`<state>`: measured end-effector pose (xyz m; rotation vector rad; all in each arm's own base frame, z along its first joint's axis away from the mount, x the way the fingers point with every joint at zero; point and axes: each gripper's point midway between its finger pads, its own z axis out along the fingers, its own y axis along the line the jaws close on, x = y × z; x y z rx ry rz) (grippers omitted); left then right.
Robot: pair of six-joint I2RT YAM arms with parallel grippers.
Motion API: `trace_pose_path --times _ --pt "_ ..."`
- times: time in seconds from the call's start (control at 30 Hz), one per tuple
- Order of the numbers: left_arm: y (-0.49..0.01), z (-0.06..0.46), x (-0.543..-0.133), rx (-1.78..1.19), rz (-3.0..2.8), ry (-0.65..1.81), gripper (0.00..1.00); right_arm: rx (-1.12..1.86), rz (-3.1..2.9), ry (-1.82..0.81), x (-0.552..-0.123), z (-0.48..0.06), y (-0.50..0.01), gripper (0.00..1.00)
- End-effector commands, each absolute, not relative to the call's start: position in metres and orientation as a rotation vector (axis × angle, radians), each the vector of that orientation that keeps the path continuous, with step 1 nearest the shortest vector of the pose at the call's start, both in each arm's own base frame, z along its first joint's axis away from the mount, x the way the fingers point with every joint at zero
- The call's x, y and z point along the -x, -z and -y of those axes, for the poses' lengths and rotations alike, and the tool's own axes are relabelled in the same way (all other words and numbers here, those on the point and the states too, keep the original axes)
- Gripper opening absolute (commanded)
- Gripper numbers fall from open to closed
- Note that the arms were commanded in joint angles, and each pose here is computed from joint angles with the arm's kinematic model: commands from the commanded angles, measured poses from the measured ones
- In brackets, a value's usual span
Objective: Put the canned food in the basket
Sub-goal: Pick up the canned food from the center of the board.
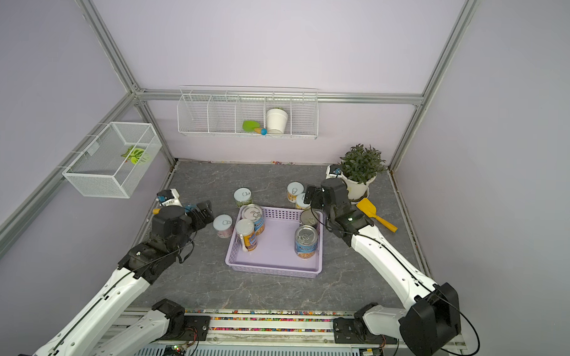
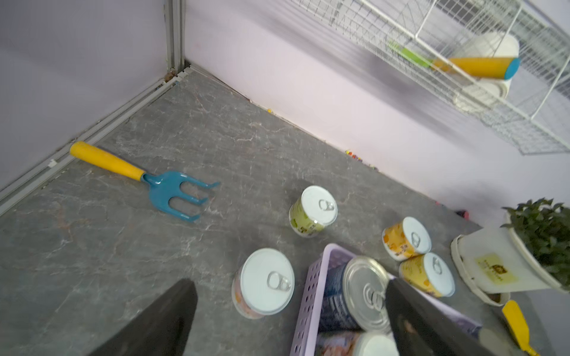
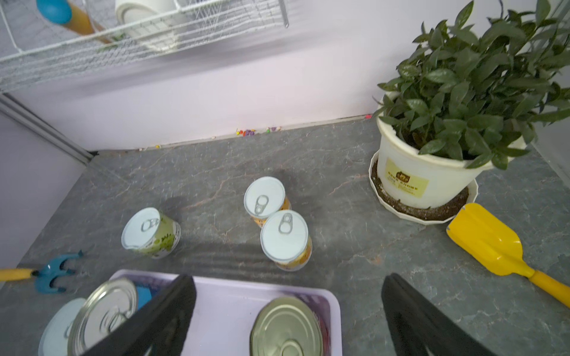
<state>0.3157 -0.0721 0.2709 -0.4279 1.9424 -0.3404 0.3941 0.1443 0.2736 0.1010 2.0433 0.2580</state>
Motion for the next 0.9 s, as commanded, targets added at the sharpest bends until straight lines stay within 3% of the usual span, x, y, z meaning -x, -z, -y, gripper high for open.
trace_pose_path --times 0.0,0.2,0.47,0.87 --pt "-0.308 0.094 -0.346 0.335 -1.941 0.431 1.0 -0.099 -2.086 -0.27 -0.399 -0.14 -0.276 0.98" --pt "-0.257 0.075 -0.359 0.357 -2.025 0.309 1.0 -0.129 -2.107 -0.123 -0.41 -0.12 -0.252 0.98" --pt "-0.262 0.054 -0.356 0.427 -1.94 0.331 1.0 -0.175 -2.289 -0.161 -0.459 -0.122 -0.189 0.98" --pt "-0.26 0.055 -0.357 0.428 -1.98 0.327 0.99 -0.043 -2.513 -0.422 -0.532 -0.186 -0.138 0.98"
